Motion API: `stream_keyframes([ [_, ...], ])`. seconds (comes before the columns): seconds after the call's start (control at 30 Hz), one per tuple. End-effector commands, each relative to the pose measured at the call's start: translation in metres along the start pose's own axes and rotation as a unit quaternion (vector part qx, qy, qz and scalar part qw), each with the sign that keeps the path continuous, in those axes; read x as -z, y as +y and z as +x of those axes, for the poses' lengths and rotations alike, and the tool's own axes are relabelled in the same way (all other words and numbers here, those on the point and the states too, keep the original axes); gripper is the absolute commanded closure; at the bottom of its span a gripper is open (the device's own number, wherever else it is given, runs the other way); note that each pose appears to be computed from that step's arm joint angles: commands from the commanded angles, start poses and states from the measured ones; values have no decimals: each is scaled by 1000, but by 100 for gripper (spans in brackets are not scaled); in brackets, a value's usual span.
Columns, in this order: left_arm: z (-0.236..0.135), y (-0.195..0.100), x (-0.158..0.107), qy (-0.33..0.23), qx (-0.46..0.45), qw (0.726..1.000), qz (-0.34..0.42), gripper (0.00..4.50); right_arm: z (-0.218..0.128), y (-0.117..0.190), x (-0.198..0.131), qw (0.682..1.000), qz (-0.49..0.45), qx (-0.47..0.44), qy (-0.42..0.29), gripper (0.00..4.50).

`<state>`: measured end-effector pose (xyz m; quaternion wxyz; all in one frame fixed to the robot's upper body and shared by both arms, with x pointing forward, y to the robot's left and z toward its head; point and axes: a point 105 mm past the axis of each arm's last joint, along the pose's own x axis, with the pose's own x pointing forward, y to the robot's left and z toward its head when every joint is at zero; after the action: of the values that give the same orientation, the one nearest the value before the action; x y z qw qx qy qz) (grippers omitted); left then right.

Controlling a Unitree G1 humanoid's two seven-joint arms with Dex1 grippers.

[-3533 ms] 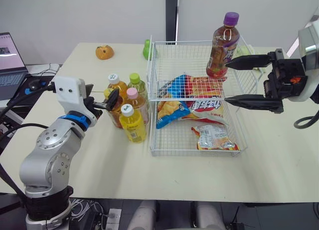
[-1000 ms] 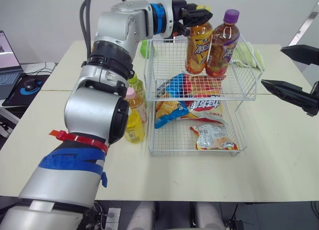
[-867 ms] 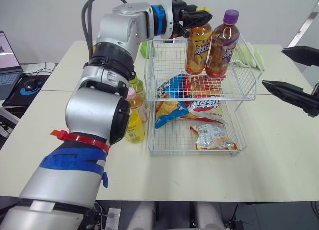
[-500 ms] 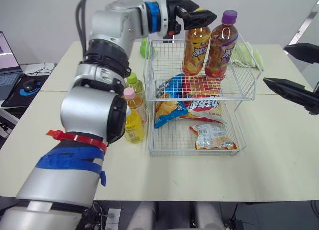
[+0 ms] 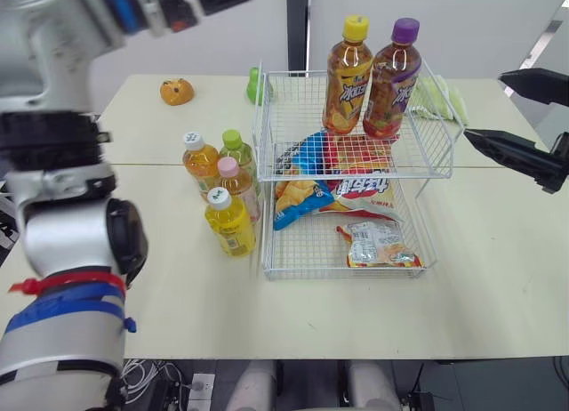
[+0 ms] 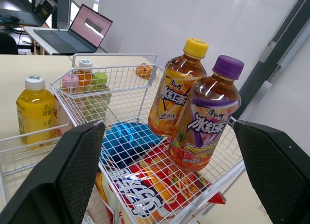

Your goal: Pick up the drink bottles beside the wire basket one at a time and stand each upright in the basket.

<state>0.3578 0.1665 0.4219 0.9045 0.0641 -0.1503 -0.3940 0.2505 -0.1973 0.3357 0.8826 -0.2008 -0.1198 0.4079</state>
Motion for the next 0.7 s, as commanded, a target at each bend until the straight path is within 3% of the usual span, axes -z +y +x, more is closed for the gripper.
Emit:
stream_keyframes([
  [0.03, -44, 9, -15, -16, -64, 996, 63, 3, 4, 4, -10, 999, -21, -27, -11, 0],
  [0.3, -129, 25, 43, 34, -182, 980, 71, 3, 31, 14, -11, 992, -25, -118, -25, 0],
  [0.47, -167, 12, 101, 88, -198, 976, 26, 3, 49, 23, -14, 984, -27, -172, -36, 0],
  [0.7, -196, -12, 150, 130, -238, 962, 1, 3, 62, 27, -9, 980, -21, -197, -14, 0],
])
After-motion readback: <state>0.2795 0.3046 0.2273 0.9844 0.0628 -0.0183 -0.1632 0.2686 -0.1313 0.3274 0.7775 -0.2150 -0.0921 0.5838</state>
